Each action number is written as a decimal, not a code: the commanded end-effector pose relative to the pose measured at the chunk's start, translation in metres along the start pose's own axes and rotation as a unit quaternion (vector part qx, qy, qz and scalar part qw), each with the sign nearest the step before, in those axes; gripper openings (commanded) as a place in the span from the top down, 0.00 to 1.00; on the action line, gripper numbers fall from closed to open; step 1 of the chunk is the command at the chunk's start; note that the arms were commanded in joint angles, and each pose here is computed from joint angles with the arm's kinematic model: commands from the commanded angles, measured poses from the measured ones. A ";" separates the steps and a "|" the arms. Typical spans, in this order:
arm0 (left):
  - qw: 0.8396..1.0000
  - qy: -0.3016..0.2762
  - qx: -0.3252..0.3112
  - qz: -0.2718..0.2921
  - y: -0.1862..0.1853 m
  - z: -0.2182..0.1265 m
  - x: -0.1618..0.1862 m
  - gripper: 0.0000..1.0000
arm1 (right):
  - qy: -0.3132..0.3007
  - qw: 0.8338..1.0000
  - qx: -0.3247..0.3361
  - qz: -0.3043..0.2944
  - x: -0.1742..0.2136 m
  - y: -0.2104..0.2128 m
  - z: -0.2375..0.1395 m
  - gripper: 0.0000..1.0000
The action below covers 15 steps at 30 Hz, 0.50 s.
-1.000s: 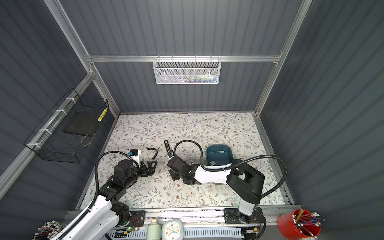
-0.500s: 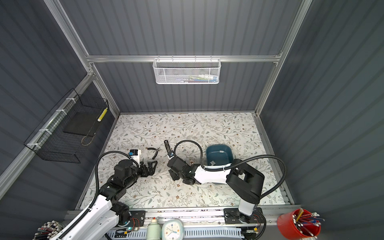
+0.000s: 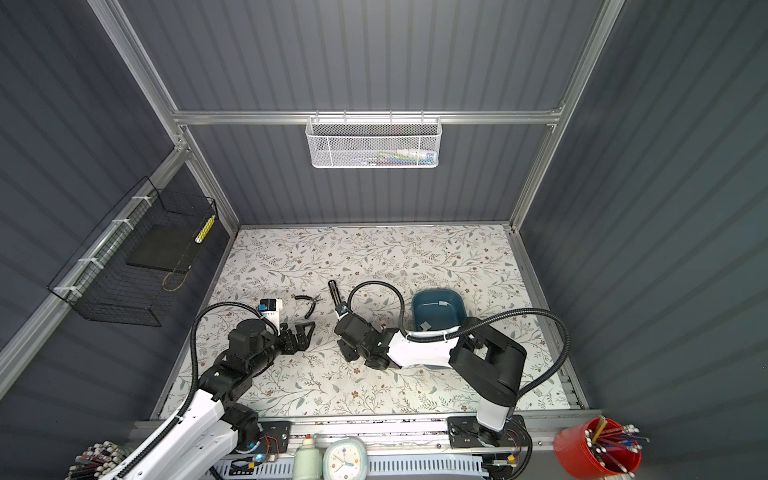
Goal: Load the staples into the stapler
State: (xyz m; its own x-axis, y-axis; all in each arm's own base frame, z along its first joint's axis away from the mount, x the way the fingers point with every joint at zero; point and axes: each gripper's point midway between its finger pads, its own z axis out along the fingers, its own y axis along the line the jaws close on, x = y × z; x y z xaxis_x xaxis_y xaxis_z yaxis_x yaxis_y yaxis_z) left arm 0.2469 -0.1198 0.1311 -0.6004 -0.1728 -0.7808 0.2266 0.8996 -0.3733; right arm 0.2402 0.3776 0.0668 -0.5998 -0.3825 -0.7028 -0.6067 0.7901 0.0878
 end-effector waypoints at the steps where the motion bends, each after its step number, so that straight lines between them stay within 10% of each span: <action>1: 1.000 -0.002 0.008 -0.004 -0.002 0.001 0.001 0.01 | 0.013 1.000 0.007 0.000 0.009 -0.005 0.005 0.96; 15: 1.000 -0.001 0.009 -0.004 -0.002 0.001 0.001 0.01 | 0.017 1.000 0.006 0.004 0.011 -0.006 0.005 0.96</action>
State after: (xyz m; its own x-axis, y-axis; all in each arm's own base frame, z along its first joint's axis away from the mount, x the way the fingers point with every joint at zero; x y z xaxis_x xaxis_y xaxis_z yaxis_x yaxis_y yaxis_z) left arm 0.2466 -0.1204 0.1311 -0.6017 -0.1721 -0.7800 0.2296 0.8980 -0.3753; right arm 0.2418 0.3764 0.0665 -0.6036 -0.3798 -0.7010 -0.6035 0.7922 0.0904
